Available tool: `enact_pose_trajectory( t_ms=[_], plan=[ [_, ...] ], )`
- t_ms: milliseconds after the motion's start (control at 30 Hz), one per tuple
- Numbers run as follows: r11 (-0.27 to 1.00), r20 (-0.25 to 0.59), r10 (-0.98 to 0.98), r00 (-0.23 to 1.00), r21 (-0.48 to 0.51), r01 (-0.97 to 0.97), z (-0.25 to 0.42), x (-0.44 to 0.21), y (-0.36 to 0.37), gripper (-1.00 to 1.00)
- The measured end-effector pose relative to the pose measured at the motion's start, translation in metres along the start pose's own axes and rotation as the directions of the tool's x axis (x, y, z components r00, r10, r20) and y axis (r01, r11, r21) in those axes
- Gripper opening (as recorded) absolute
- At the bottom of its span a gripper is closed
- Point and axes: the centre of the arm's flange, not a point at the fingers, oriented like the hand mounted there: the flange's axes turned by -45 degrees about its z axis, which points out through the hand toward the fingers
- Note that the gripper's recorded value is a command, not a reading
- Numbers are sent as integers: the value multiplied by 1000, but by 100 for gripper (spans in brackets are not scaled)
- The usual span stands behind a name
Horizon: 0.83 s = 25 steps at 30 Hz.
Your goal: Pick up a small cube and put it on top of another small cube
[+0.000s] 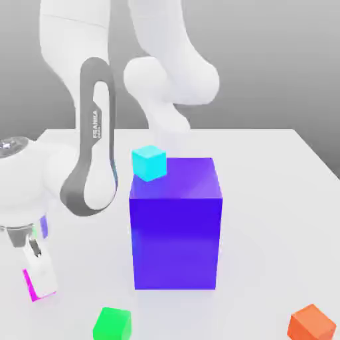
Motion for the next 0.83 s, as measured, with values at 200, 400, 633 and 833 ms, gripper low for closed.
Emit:
enact_pose_trajectory(
  t_ms=[200,400,633,833],
  plan=[
    [994,1,-108,994,2,108,-57,-5,-24,-100],
    [848,0,-530,848,3,530,-86,-38,-124,-100],
    [648,1,-762,648,1,762,-62,-74,-189,-100],
    [646,1,-763,646,1,763,-49,-75,-189,100]
  ],
)
